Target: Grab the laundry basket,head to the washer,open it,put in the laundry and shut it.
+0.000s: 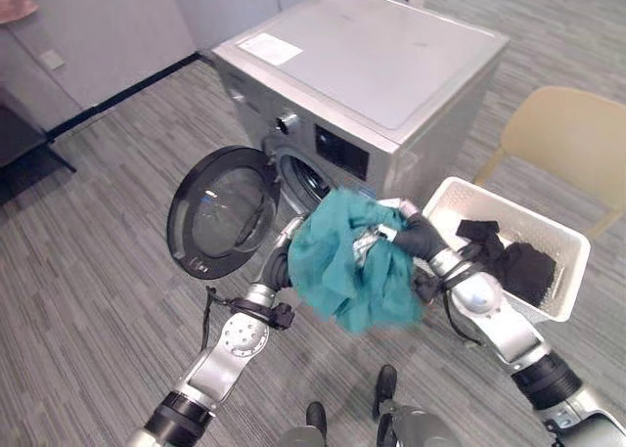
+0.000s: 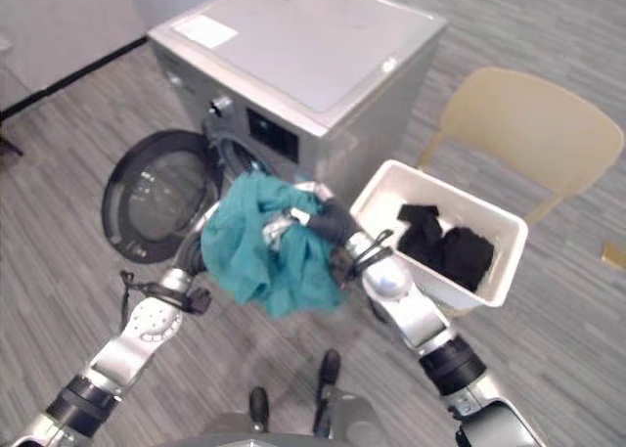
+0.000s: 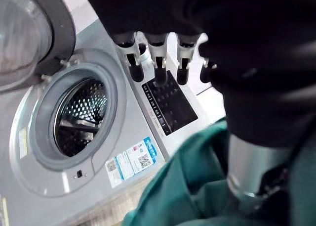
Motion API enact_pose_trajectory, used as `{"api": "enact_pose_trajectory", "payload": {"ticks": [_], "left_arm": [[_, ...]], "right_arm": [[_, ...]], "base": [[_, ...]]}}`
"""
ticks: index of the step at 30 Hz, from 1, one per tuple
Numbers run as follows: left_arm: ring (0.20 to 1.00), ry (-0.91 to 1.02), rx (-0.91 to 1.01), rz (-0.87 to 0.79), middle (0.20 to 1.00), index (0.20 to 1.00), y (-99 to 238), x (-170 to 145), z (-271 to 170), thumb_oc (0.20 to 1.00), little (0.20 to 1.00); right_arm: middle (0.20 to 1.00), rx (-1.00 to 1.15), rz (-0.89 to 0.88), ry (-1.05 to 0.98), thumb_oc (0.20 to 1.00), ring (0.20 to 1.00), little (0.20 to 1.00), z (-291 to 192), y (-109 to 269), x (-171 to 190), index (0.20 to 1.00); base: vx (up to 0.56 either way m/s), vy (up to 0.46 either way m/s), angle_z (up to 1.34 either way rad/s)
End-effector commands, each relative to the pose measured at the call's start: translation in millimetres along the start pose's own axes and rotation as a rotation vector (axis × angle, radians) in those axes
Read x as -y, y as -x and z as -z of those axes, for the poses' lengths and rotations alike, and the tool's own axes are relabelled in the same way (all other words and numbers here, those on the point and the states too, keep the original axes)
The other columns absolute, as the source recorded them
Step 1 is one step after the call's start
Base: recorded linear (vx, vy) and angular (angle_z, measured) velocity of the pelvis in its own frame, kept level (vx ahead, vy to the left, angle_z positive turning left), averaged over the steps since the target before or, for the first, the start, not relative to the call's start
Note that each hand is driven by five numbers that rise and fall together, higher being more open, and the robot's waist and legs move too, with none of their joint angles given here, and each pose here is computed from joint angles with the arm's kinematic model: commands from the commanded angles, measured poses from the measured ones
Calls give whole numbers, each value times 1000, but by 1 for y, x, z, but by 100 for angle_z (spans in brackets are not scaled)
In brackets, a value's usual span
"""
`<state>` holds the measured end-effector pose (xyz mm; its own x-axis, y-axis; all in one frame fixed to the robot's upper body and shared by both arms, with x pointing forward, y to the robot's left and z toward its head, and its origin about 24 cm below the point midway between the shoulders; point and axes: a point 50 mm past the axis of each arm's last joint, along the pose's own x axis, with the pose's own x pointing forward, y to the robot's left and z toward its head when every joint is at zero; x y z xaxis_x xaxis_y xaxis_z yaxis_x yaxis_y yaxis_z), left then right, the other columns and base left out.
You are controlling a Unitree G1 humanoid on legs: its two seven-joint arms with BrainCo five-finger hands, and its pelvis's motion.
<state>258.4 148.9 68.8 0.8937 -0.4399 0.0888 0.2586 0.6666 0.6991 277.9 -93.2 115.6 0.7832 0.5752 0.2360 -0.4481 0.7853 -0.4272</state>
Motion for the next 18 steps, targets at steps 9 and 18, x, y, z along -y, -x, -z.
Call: {"api": "enact_pose_trajectory", "payload": {"ticks": [9,18], "left_arm": [[1000,-160,320,10,1000,1000,-33,7,-56,1000,1000],[200,-76,254,84,200,200,-37,29,-49,200,200]], "right_arm": [[200,165,-6,-147,200,200,200,-32,-39,-19,200],[200,94,34,-181,200,200,200,-19,-44,-23,200]], "base": [[30,43,8],[22,35,-1]]}}
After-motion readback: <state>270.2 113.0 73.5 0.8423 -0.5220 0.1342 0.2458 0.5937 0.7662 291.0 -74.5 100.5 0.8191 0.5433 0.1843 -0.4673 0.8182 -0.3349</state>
